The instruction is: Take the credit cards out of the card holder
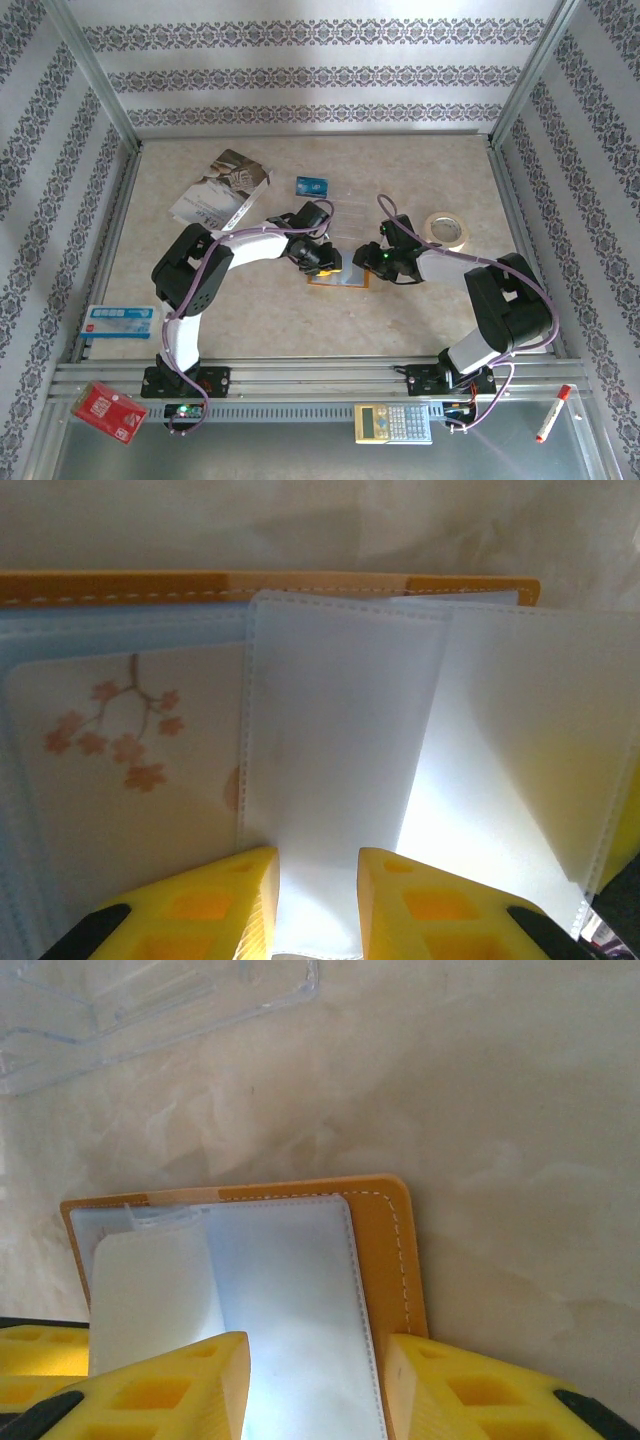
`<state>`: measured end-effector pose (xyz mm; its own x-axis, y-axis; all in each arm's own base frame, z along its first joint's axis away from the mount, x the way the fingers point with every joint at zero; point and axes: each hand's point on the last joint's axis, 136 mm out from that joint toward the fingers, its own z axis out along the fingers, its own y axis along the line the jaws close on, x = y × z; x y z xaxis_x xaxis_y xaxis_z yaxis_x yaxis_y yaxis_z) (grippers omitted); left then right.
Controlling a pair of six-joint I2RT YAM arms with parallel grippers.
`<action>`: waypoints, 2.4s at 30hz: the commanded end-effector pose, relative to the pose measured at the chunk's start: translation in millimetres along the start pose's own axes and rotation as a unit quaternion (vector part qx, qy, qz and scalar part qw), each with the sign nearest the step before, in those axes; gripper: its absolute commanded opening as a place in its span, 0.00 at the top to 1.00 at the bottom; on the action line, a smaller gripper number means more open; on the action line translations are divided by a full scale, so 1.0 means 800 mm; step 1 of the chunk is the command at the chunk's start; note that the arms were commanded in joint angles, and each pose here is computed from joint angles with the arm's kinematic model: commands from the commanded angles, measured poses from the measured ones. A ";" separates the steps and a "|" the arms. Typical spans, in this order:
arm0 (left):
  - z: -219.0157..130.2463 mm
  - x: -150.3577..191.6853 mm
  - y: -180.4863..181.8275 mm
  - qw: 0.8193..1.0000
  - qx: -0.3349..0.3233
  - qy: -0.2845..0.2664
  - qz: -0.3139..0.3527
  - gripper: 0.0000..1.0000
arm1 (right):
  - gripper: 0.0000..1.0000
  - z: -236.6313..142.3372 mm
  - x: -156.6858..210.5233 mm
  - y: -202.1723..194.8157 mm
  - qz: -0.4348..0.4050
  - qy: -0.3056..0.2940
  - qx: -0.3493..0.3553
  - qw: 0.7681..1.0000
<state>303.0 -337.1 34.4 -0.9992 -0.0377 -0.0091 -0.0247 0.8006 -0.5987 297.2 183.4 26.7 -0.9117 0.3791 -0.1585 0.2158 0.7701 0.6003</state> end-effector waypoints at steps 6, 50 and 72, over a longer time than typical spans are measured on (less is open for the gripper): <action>0.012 0.005 0.004 1.000 -0.007 0.011 0.002 0.77 | 0.56 -0.041 -0.021 0.002 -0.015 -0.051 -0.003 0.999; 0.003 0.006 0.016 1.000 0.000 -0.002 0.001 1.00 | 0.52 0.016 0.023 0.029 -0.097 0.063 0.033 0.993; -0.035 -0.010 -0.004 0.998 0.046 -0.037 -0.011 1.00 | 0.64 0.026 0.025 0.008 -0.093 0.075 0.076 0.990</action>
<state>300.9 -332.8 32.3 -0.9985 -0.0485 -0.0245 -0.0216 0.7680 -0.6401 295.5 215.7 23.7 -0.9740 0.1633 -0.1572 0.0598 0.8541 0.5167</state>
